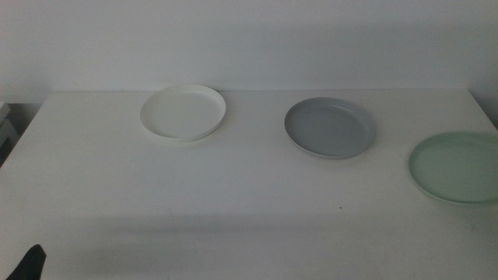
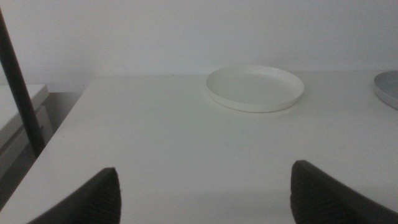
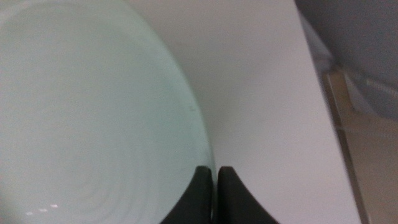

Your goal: Stack the three bowls on top of each other.

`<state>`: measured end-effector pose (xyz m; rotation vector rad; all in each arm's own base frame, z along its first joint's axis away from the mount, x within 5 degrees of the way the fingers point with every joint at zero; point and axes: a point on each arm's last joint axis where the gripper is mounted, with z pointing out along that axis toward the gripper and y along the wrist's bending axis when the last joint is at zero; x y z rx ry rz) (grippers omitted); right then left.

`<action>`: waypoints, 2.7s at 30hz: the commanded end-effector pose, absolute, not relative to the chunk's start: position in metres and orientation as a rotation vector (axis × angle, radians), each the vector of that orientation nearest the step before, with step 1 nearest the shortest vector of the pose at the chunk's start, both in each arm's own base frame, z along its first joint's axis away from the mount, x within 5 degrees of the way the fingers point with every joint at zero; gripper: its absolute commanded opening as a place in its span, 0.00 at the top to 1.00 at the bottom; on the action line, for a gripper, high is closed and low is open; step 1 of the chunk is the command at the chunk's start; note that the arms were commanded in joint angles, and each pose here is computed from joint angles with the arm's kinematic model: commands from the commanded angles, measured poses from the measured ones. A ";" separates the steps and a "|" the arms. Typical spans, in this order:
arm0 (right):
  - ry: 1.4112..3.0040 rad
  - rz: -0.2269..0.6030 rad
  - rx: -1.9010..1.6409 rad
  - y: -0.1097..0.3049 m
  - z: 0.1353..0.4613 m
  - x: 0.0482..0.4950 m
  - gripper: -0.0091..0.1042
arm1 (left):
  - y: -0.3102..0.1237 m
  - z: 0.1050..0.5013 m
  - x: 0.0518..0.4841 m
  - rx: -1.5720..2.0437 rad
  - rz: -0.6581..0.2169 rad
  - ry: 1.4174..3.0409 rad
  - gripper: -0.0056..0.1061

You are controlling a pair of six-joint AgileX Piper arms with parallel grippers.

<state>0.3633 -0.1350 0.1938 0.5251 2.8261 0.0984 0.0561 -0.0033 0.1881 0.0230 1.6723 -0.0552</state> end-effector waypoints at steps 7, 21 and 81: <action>2.637 0.209 0.291 -0.056 0.295 0.350 0.92 | -0.003 0.194 0.056 -0.001 -0.073 1.590 0.14; 2.656 0.560 -0.144 0.125 0.277 0.352 0.92 | -0.003 0.194 0.056 -0.001 -0.073 1.590 0.14; 2.525 0.215 0.045 0.051 0.261 0.497 0.35 | -0.003 0.194 0.056 -0.001 -0.073 1.590 0.14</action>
